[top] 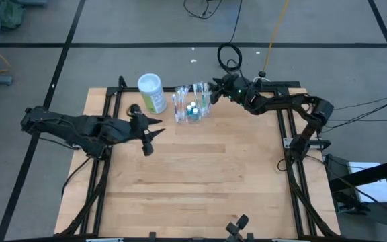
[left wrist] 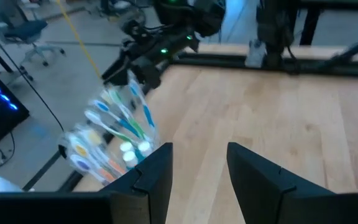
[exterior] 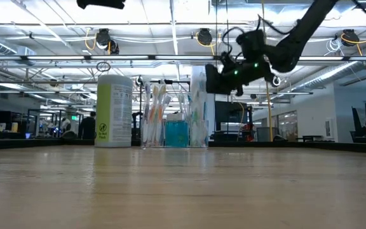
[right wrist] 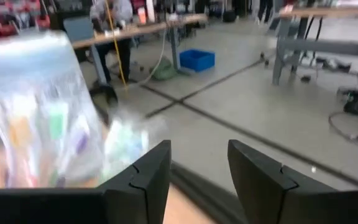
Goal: Pick & Place toothbrushing station
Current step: Put the blue toothbrush into the transparent organizer, then return to Home Position
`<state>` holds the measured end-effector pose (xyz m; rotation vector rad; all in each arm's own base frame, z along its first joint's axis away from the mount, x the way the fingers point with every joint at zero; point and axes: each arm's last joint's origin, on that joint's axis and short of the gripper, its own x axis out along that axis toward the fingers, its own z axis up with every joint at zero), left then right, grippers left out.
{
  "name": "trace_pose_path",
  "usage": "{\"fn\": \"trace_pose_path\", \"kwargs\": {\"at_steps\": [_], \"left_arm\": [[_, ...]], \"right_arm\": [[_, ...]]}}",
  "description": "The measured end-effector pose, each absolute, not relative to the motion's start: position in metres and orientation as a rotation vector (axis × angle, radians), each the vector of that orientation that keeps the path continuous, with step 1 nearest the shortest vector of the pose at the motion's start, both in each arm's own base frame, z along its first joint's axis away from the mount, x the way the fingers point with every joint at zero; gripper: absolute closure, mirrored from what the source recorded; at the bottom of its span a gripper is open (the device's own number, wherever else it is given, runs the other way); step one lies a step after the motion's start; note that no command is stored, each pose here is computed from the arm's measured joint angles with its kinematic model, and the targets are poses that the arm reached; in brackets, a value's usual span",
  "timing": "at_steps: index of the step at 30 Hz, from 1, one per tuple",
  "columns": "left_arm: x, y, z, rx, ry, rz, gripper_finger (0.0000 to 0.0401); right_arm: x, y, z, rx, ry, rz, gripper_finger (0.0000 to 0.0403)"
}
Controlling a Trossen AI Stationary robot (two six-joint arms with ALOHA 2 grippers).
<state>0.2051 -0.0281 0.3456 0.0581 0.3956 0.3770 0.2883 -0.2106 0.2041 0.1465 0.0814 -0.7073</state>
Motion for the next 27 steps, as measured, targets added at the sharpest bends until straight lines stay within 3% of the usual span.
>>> {"fn": "trace_pose_path", "kwargs": {"at_steps": [13, 18, 23, 27], "left_arm": [[0.119, -0.001, 0.372, 0.052, 0.269, 0.449, 0.0242], [0.093, 0.005, 0.355, 0.034, 0.213, 0.493, 0.0242], [0.084, 0.008, 0.328, 0.015, 0.119, 0.552, 0.0242], [0.089, 0.007, 0.307, 0.066, 0.085, 0.558, 0.0242]], "right_arm": [[0.222, -0.153, 0.271, 0.138, 0.321, -0.672, 0.0262], [0.188, -0.113, 0.276, 0.066, 0.328, -0.465, 0.0306], [0.153, -0.08, 0.266, 0.038, 0.211, -0.264, 0.0384], [0.132, -0.064, 0.252, 0.006, 0.084, -0.147, 0.0393]]}}
